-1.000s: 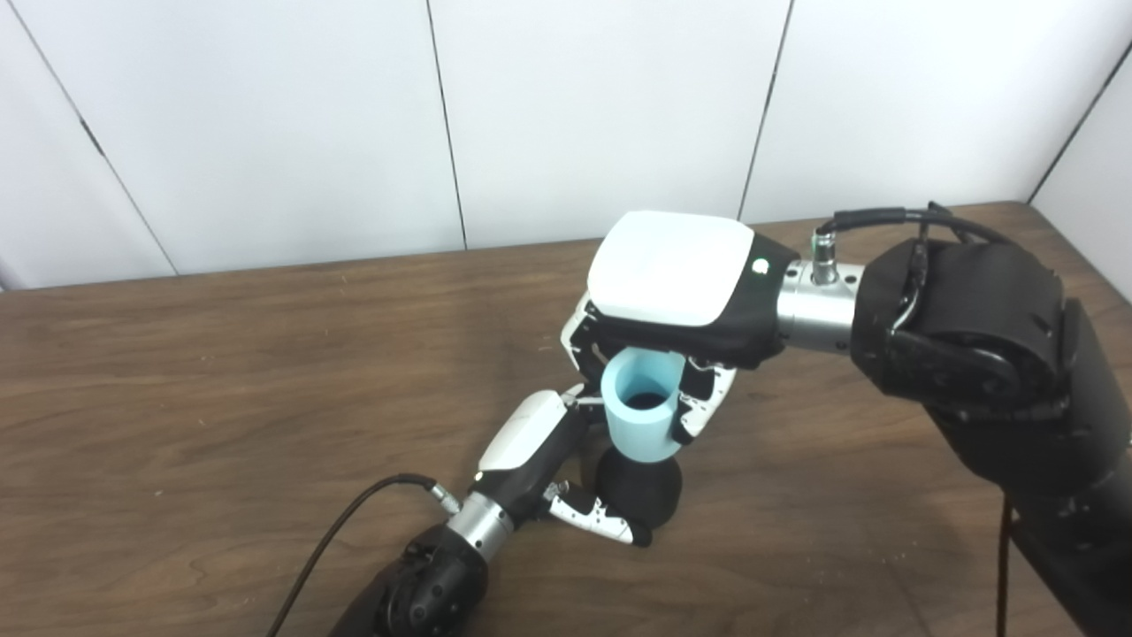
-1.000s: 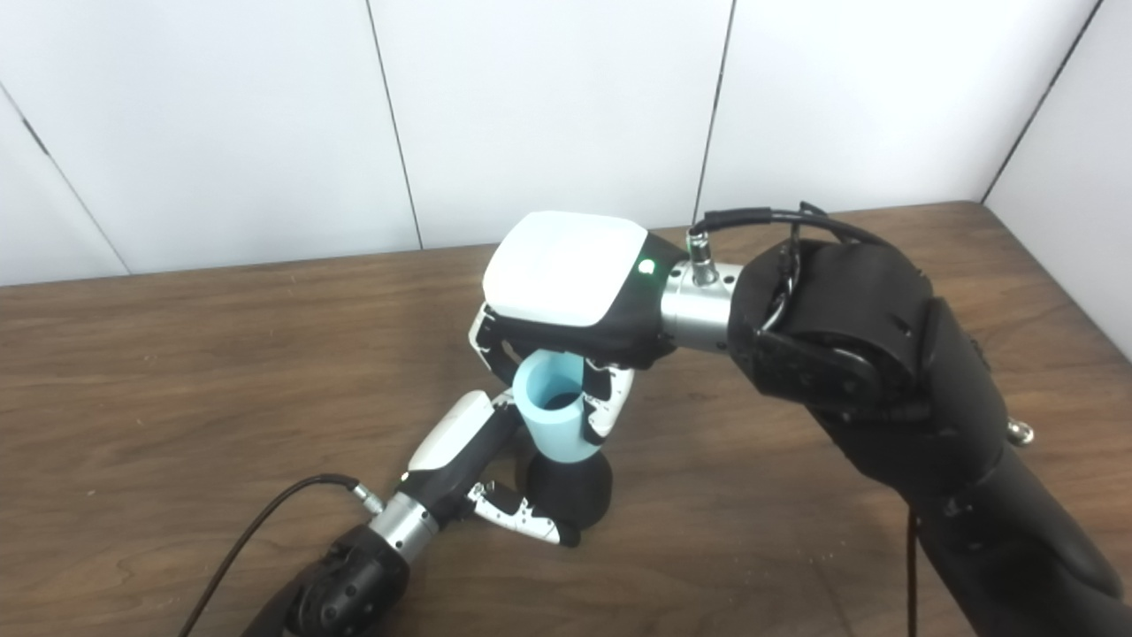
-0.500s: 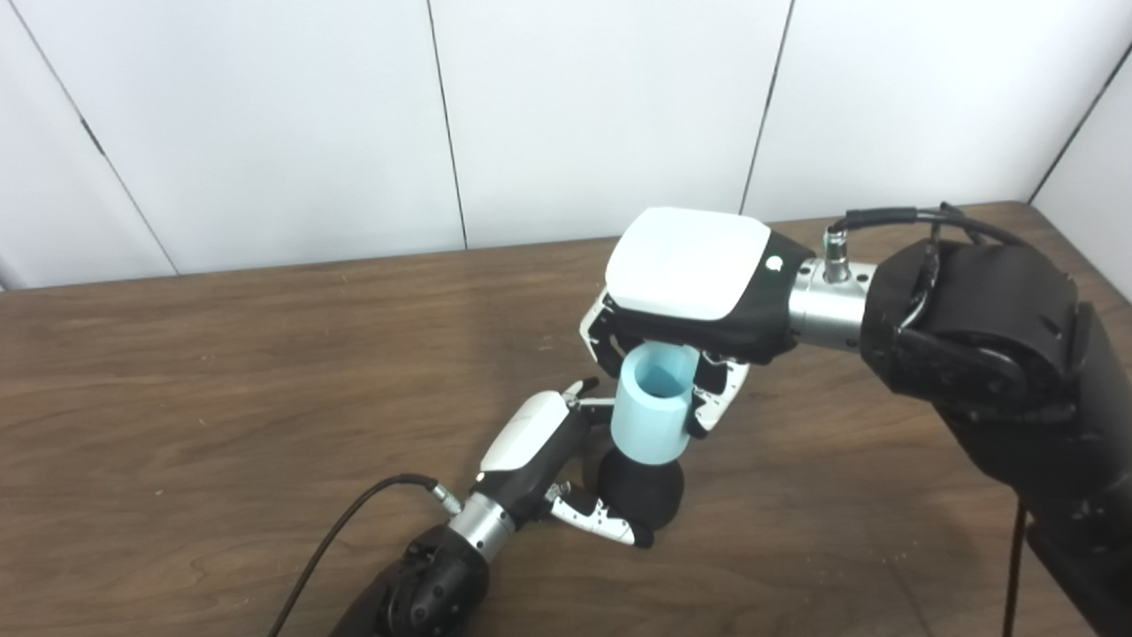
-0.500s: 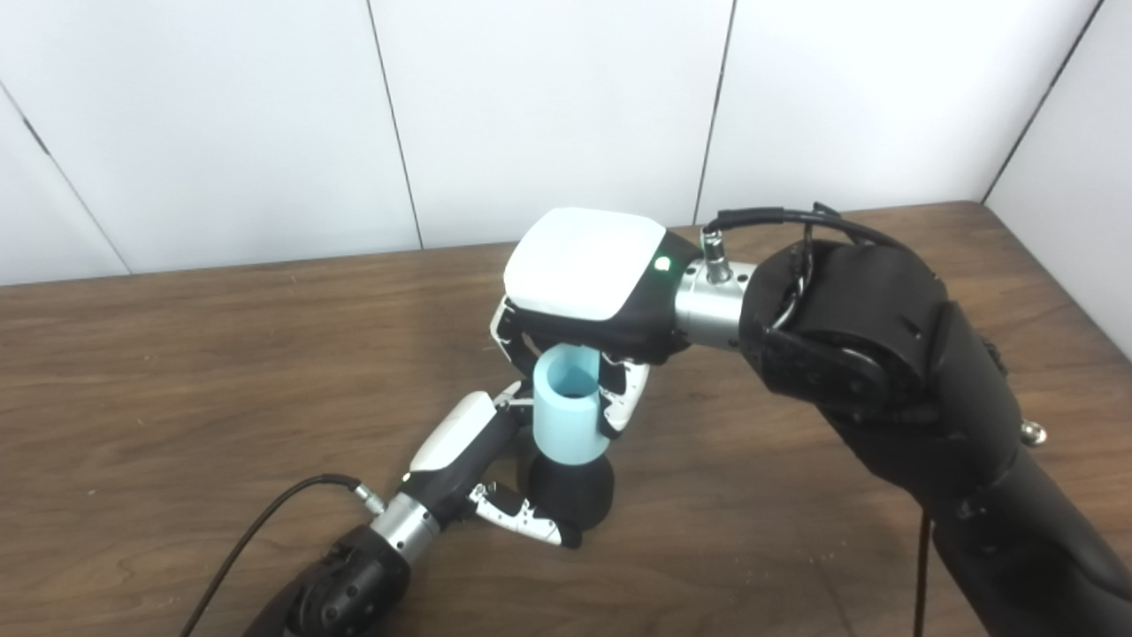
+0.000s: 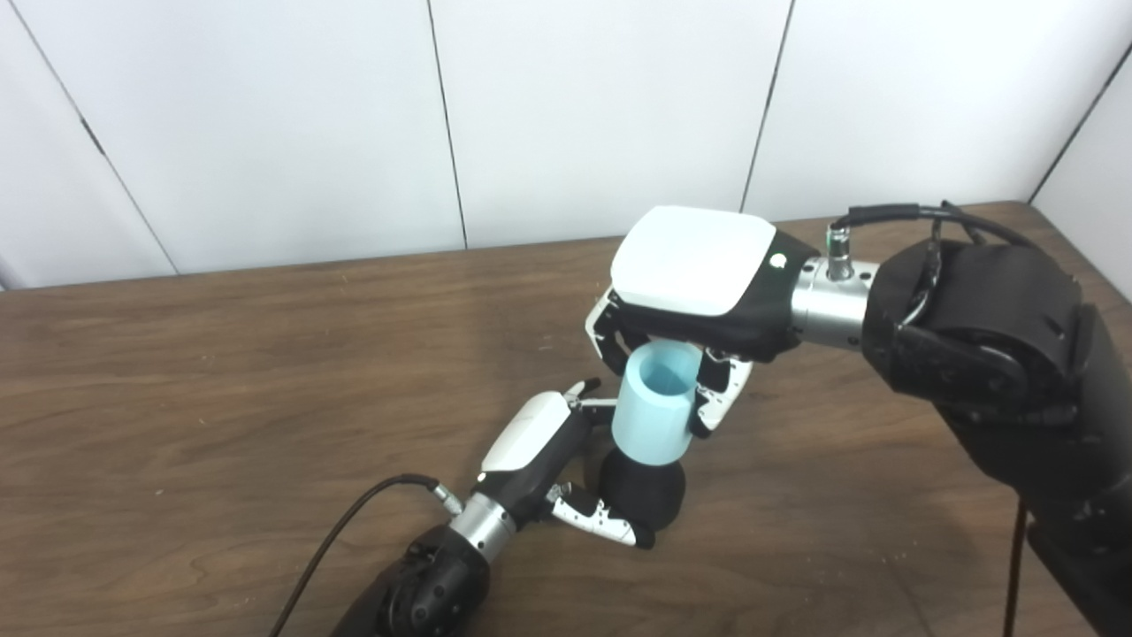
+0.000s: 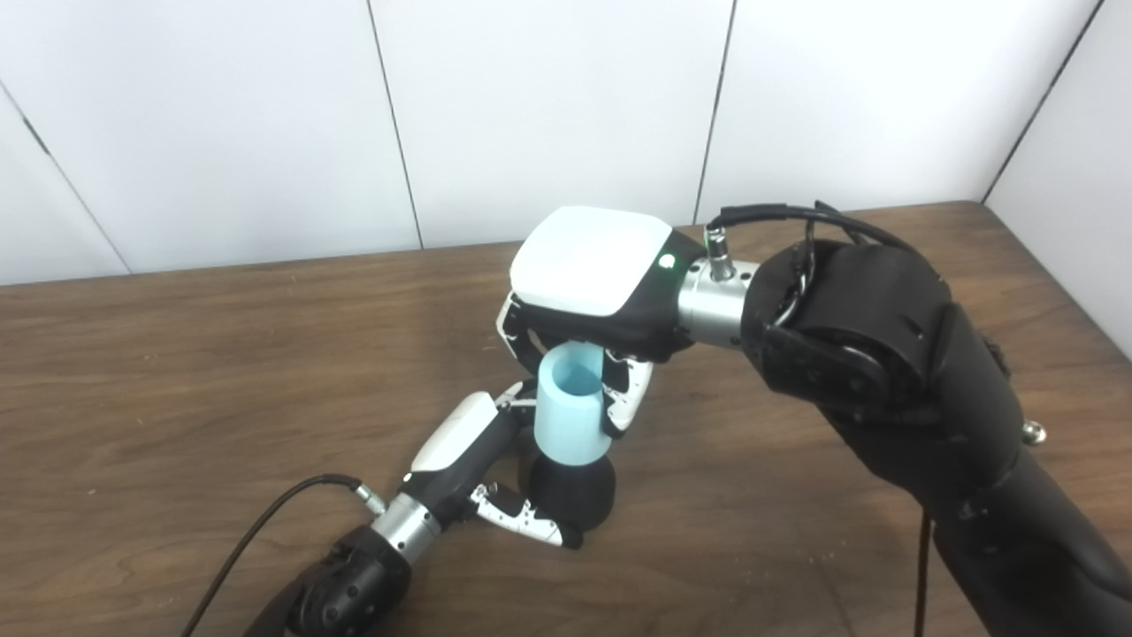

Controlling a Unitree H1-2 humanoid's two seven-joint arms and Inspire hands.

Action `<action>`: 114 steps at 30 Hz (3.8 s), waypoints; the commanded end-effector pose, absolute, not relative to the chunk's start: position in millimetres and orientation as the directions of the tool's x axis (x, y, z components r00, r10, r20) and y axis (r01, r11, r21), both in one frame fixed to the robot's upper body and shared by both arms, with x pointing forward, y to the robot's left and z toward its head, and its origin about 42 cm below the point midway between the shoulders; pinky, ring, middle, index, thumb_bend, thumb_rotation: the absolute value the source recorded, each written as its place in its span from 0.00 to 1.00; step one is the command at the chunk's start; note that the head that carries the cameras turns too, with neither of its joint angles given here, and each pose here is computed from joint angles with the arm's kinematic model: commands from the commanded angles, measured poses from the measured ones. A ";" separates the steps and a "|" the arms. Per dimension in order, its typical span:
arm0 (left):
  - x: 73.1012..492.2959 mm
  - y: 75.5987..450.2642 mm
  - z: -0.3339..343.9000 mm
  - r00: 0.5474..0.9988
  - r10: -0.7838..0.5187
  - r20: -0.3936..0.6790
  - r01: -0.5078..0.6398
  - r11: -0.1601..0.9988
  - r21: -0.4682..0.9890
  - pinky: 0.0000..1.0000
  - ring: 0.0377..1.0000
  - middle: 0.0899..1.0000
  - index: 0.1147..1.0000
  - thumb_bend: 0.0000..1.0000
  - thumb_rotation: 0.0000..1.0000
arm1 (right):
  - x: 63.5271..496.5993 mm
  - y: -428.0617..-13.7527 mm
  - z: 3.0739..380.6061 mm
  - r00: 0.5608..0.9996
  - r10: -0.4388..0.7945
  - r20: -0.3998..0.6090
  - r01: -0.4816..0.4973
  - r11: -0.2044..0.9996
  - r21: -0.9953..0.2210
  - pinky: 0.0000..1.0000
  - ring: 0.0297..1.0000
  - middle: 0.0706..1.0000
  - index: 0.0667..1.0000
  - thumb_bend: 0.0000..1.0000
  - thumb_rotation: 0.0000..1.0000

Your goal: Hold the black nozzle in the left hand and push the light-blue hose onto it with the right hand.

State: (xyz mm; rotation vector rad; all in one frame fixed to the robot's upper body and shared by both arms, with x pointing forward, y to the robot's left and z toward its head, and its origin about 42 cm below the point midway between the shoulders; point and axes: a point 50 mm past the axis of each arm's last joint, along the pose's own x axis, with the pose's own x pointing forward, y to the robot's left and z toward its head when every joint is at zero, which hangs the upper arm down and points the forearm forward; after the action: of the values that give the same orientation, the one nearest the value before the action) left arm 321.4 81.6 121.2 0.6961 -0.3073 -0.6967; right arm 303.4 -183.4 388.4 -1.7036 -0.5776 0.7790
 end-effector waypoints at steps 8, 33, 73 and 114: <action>293.2 96.7 67.7 0.695 -0.672 -0.256 0.634 0.405 0.658 0.98 0.72 0.50 0.37 0.51 0.00 | 292.4 -177.6 394.2 0.624 0.764 -0.163 0.047 -0.245 -0.968 0.28 0.38 0.46 0.46 0.52 0.00; 293.2 95.3 69.6 0.700 -0.670 -0.247 0.630 0.417 0.655 0.96 0.72 0.50 0.37 0.51 0.00 | 307.0 -182.5 371.7 0.601 0.775 -0.195 0.008 -0.250 -0.968 0.36 0.41 0.50 0.42 0.52 0.00; 293.5 96.5 70.7 0.699 -0.670 -0.249 0.629 0.411 0.660 0.96 0.72 0.50 0.37 0.51 0.00 | 304.4 -190.3 364.6 0.595 0.787 -0.164 -0.011 -0.196 -0.981 0.33 0.39 0.42 0.48 0.52 0.00; 293.0 97.4 71.3 0.696 -0.674 -0.250 0.632 0.408 0.659 0.97 0.72 0.50 0.37 0.51 0.00 | 290.0 -219.7 354.7 0.558 0.803 0.210 0.243 0.084 -0.966 0.94 1.00 1.00 0.93 1.00 0.50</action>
State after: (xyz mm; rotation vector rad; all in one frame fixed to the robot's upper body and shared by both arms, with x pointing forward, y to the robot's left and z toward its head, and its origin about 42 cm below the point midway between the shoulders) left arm 316.9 81.6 122.1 0.6915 -0.3051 -0.7028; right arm 291.9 -216.8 346.0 -1.4939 -0.8844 0.5725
